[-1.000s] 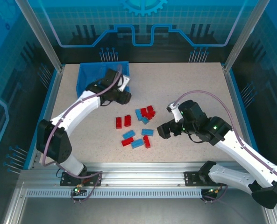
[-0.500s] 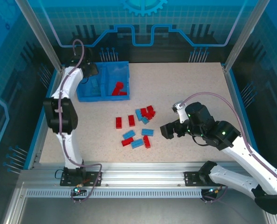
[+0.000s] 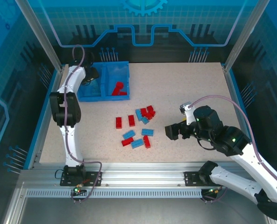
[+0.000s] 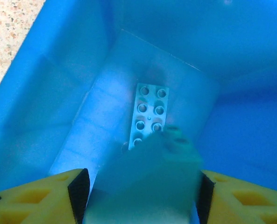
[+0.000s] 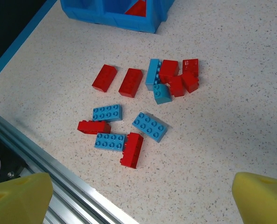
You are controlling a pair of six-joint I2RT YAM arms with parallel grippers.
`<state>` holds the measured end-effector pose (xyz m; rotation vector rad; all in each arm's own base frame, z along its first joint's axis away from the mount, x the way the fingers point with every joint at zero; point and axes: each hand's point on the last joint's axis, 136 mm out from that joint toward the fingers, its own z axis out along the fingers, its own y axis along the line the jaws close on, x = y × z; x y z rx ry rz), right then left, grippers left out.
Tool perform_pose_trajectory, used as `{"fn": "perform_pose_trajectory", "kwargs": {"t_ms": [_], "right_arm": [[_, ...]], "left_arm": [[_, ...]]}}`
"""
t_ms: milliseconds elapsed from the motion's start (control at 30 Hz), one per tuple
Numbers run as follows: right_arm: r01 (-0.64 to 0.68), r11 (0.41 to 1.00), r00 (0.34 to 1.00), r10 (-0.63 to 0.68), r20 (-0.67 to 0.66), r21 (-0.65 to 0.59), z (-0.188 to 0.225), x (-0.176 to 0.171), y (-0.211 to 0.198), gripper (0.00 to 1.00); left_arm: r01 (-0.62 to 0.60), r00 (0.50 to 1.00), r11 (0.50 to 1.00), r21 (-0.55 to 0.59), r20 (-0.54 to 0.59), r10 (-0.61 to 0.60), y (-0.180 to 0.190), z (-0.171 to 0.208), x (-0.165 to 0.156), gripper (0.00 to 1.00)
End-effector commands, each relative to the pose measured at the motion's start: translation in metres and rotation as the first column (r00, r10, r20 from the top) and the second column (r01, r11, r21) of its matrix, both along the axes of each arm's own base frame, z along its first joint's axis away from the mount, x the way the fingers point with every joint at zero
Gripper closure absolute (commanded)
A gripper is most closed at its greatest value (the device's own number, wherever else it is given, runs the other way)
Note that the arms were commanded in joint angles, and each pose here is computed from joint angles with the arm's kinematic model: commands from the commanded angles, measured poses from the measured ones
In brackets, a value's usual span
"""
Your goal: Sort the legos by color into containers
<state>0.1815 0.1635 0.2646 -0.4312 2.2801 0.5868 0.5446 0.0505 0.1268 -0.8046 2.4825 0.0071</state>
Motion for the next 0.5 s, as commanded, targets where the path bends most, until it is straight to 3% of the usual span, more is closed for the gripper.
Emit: {"fn": "perform_pose_trajectory", "kwargs": {"t_ms": [0,167,300,367,400,467], "right_arm": [[0.027,1.0,1.0,-0.027,0.0,-0.001,-0.001,0.008,0.0,0.0],[0.026,1.0,0.999,-0.026,-0.022,-0.014,-0.01,0.02,0.012,0.0],[0.092,0.992,0.993,-0.097,-0.061,-0.082,-0.031,0.038,0.011,0.0],[0.11,0.987,0.989,-0.12,-0.086,-0.113,-0.043,0.046,0.014,0.0],[0.113,0.985,0.987,-0.126,-0.1,-0.128,-0.05,0.051,0.017,0.0],[0.108,0.983,0.983,-0.128,-0.129,-0.152,-0.063,0.058,0.023,0.0]], "left_arm": [[-0.029,0.991,1.0,-0.013,0.129,0.03,0.002,0.056,-0.01,0.29],[0.022,0.969,0.995,-0.098,0.248,0.003,-0.018,0.103,-0.043,0.25],[0.181,0.908,0.974,-0.139,0.404,-0.111,-0.065,0.156,-0.093,0.22],[0.328,0.842,0.94,-0.091,0.48,-0.247,-0.1,0.182,-0.121,0.2],[0.421,0.786,0.906,-0.042,0.516,-0.341,-0.12,0.196,-0.138,0.19],[0.614,0.632,0.786,0.068,0.554,-0.542,-0.161,0.214,-0.173,0.16]]}}
